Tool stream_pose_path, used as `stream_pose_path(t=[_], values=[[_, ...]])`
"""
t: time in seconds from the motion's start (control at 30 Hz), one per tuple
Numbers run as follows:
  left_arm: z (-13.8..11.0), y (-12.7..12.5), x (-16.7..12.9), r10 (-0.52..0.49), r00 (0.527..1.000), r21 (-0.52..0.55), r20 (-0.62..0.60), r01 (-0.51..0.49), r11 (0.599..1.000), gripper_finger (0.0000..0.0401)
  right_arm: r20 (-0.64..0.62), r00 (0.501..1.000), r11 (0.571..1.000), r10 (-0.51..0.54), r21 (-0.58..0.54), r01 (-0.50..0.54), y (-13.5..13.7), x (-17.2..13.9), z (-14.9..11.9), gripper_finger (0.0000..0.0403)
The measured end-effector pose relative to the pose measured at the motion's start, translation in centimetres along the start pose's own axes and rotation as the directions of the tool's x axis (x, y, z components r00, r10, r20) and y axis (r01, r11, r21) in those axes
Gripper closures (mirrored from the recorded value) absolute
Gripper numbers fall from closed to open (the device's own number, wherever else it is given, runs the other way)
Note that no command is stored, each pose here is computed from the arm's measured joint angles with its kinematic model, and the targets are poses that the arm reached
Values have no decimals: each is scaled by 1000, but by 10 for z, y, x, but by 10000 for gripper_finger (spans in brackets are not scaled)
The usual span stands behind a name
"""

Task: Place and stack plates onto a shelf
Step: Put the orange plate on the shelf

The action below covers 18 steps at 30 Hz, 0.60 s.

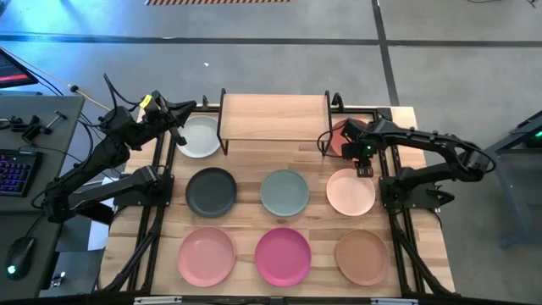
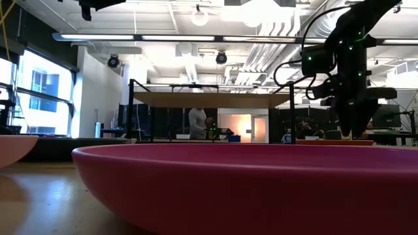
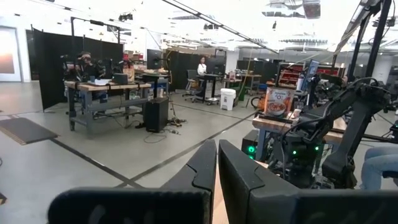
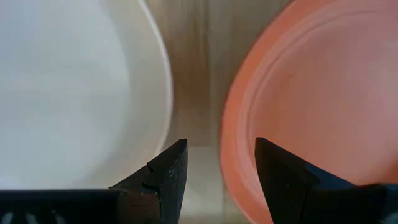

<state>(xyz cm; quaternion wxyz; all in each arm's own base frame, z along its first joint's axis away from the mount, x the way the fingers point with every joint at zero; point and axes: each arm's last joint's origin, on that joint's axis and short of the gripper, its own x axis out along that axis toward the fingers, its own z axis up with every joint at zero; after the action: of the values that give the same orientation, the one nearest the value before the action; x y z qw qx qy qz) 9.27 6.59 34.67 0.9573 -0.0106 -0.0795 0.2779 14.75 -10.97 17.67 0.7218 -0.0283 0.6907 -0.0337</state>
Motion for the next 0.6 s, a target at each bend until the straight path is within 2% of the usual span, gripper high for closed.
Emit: stream_pose_path(t=[0.6], values=[[-7, 1, 12, 6, 999, -4, -53, -6, 1000, 393, 5, 1000, 1000, -17, 1, 17, 7, 23, -8, 236]])
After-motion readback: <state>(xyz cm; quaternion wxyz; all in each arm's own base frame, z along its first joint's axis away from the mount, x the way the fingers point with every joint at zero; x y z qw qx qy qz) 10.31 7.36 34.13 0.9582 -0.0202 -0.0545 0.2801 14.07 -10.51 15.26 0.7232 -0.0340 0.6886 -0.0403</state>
